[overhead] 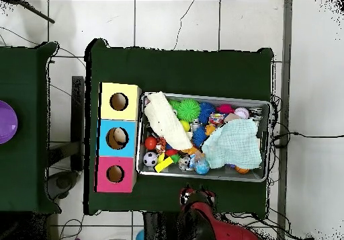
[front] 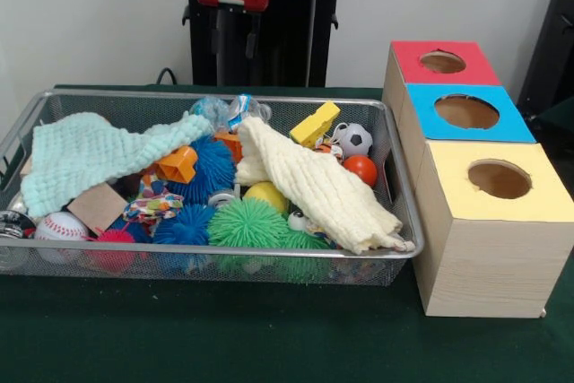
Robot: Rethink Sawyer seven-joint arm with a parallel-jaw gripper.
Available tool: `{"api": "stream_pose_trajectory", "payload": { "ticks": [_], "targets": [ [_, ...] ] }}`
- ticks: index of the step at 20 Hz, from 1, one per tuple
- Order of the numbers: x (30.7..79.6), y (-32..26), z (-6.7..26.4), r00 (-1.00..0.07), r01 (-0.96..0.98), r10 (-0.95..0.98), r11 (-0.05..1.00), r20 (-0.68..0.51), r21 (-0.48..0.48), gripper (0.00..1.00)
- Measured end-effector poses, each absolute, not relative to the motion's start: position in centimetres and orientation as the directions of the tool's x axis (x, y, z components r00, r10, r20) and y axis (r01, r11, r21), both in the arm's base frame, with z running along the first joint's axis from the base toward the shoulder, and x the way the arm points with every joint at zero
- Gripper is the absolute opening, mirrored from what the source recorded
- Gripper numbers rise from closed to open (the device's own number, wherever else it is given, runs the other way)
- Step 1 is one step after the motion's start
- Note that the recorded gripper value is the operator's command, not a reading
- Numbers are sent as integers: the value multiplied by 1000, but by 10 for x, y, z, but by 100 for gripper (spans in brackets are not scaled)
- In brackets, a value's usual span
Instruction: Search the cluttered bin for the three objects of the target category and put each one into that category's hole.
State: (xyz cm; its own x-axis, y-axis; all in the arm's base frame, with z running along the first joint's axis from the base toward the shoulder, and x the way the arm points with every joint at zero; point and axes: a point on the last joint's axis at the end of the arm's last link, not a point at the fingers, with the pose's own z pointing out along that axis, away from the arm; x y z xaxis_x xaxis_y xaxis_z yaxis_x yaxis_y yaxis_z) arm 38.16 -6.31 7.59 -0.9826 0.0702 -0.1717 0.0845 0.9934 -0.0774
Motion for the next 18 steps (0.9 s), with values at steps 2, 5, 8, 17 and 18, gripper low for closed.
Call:
{"api": "stream_pose_trajectory", "payload": {
  "ticks": [2, 5, 8, 17, 18],
  "targets": [
    [381, -63, 75, -983, 90, 76, 993, -169, -79, 100],
    [379, -62, 73, -984, 97, 84, 992, -157, -80, 100],
    [373, -57, 66, -987, 101, 91, 992, -130, -76, 100],
    [362, -43, 45, -991, 100, 93, 993, -99, -64, 100],
    [360, -42, 41, -991, 100, 94, 993, -98, -60, 100]
  ]
}}
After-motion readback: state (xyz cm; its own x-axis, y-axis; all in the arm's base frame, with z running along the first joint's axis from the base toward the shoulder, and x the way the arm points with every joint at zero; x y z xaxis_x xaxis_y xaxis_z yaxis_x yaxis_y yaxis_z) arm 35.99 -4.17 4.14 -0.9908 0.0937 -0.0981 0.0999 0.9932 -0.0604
